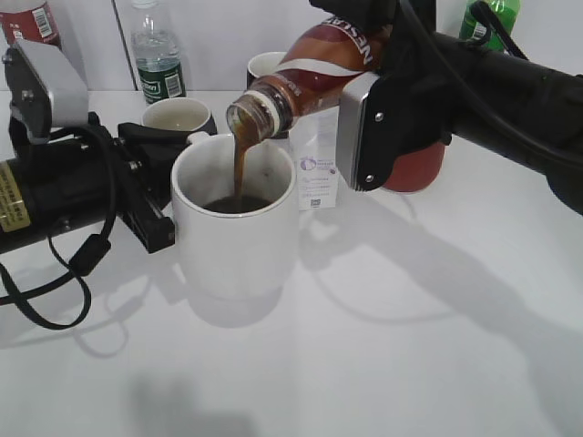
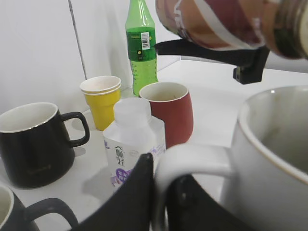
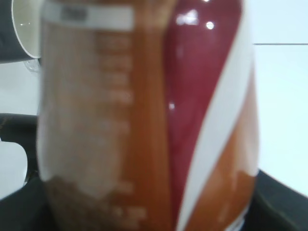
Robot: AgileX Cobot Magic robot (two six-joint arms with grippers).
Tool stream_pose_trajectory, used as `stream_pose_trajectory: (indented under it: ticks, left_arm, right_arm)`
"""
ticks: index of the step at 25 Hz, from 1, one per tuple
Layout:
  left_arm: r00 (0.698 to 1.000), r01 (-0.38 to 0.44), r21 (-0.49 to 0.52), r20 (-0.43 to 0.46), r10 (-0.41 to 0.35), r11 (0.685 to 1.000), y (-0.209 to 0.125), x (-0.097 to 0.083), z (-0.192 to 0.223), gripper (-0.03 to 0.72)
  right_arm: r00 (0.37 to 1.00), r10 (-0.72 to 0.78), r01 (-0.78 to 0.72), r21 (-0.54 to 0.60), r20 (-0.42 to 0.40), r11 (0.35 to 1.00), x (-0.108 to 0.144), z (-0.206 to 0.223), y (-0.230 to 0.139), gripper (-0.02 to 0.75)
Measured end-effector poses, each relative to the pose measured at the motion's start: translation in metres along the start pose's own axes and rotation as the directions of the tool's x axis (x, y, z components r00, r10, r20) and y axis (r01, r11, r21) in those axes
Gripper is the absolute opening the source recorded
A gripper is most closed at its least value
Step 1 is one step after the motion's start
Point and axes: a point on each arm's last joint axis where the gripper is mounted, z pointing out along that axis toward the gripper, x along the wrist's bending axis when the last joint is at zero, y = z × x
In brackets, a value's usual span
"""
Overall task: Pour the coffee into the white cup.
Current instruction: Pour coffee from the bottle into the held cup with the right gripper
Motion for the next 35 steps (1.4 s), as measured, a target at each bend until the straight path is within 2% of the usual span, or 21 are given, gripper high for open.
stream_pose_trajectory:
  ticks: [35]
  left_arm:
    - [1.0,-0.001,0.001,0.002,0.001,1.0,-0.0001,-0.0002,0.0,0.053]
  right_arm:
    - [0.999,-0.035,0.035,-0.001,0.003,0.999,-0.0002,0.0,0.0001,0.527]
